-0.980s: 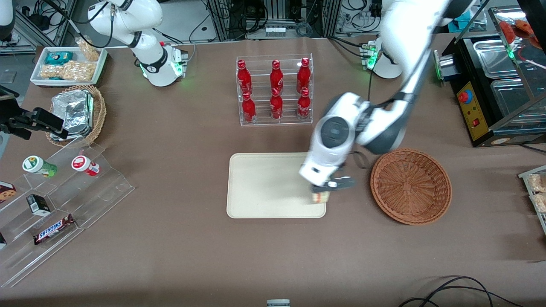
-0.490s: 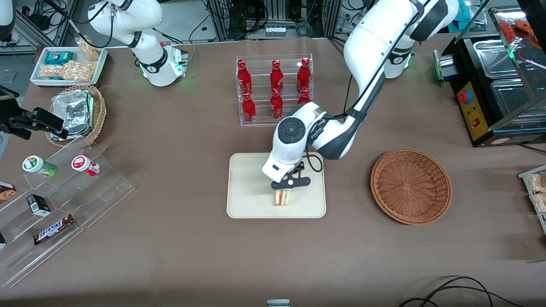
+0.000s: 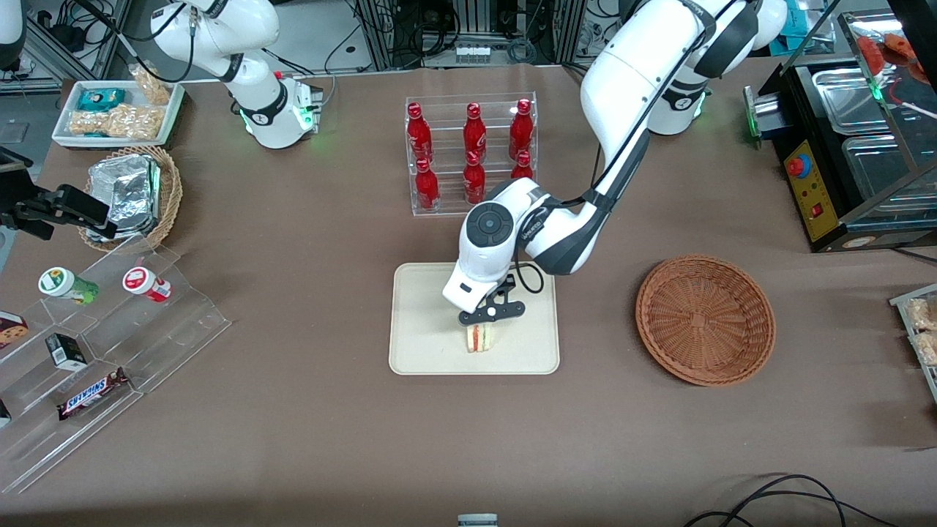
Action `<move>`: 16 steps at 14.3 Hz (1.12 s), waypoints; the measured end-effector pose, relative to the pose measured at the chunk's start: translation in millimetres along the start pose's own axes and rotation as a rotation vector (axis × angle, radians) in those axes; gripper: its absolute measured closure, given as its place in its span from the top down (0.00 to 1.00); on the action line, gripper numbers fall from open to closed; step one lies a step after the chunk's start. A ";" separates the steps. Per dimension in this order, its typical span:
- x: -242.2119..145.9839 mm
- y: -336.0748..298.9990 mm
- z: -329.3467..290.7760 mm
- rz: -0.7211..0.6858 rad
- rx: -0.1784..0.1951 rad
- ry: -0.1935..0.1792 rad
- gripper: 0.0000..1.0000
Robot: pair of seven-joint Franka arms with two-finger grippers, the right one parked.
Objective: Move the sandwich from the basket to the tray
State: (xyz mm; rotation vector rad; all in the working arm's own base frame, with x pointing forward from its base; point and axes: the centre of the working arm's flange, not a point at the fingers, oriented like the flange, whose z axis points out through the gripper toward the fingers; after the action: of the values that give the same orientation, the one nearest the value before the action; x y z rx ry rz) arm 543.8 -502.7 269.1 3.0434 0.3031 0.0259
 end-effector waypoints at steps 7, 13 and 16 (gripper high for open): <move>7.5 -48.6 -175.3 -0.030 0.140 0.007 1.00; 70.9 -147.8 -187.4 -0.170 0.216 -0.034 1.00; 91.2 -212.2 -201.9 -0.173 0.233 -0.054 1.00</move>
State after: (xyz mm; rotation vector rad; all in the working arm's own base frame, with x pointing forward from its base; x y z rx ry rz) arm 586.5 -261.1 453.2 3.2258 0.6035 -0.1094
